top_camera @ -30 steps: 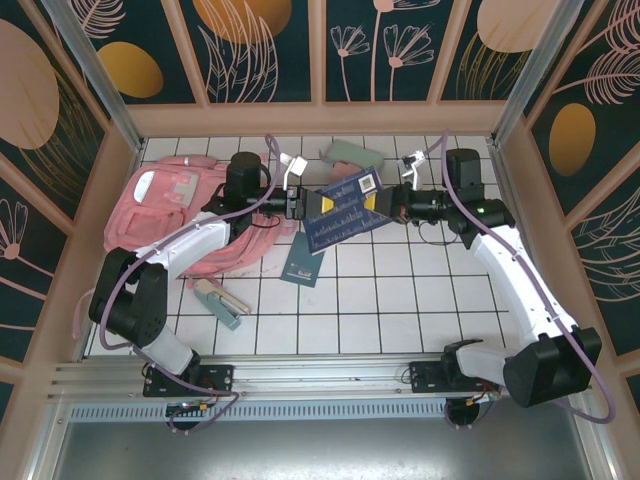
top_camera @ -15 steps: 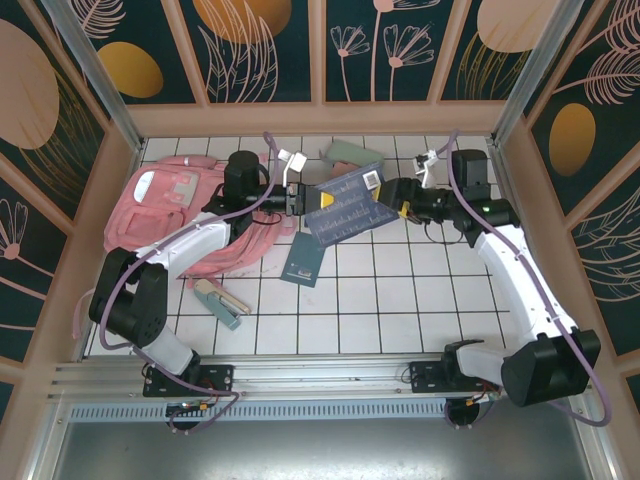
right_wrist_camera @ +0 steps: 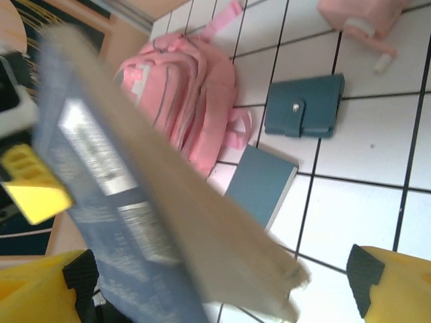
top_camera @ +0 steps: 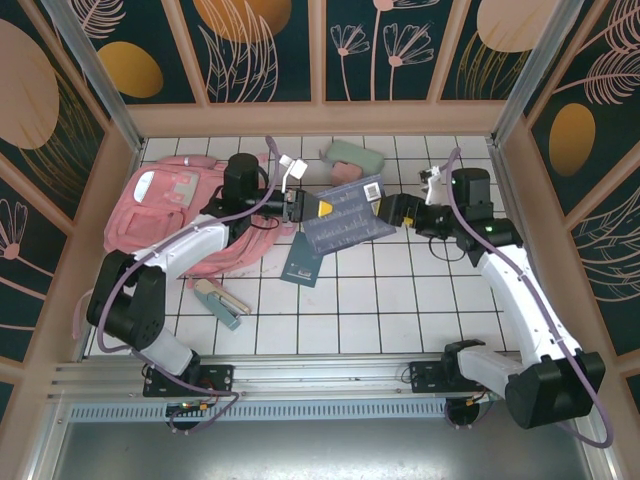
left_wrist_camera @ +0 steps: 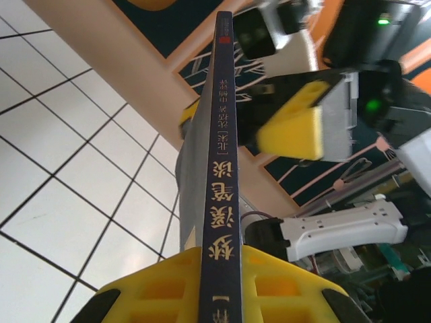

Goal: Pack the student bag

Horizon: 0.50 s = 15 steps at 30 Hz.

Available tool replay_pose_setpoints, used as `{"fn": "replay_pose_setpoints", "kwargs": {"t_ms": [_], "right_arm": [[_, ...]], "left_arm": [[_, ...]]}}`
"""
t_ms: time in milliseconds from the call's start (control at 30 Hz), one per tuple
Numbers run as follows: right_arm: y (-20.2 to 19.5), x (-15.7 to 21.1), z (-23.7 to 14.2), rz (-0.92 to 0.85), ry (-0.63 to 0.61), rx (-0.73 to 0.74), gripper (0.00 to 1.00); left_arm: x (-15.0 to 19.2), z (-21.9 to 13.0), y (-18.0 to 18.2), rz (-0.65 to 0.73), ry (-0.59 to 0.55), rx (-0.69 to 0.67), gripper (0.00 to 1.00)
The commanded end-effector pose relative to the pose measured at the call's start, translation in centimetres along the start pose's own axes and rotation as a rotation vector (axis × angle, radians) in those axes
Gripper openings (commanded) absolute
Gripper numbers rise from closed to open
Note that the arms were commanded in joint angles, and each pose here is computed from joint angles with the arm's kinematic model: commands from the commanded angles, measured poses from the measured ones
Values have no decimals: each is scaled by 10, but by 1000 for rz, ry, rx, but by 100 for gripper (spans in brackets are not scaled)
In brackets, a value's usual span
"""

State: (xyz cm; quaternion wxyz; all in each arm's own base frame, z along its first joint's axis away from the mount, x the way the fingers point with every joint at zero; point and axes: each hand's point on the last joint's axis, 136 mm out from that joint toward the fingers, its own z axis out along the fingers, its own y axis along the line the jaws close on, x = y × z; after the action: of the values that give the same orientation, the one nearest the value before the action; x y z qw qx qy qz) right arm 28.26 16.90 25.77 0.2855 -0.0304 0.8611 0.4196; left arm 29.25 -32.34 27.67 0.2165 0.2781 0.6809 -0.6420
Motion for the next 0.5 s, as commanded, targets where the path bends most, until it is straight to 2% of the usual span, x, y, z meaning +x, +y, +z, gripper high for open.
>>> {"fn": "replay_pose_setpoints", "kwargs": {"t_ms": [0, 133, 267, 467], "right_arm": [[26, -2, -1, -55, 0, -131, 98], [35, 7, 3, -68, 28, -196, 96], [53, 21, 2, -61, 70, -337, 86], [80, 37, -9, -81, 124, -447, 60]], "left_arm": [[1, -2, -43, 106, 29, 111, 0], [14, 3, -56, 101, 73, 150, 0], [25, 7, -62, 98, 113, 160, 0], [26, 8, -55, 104, 127, 124, 0]]}}
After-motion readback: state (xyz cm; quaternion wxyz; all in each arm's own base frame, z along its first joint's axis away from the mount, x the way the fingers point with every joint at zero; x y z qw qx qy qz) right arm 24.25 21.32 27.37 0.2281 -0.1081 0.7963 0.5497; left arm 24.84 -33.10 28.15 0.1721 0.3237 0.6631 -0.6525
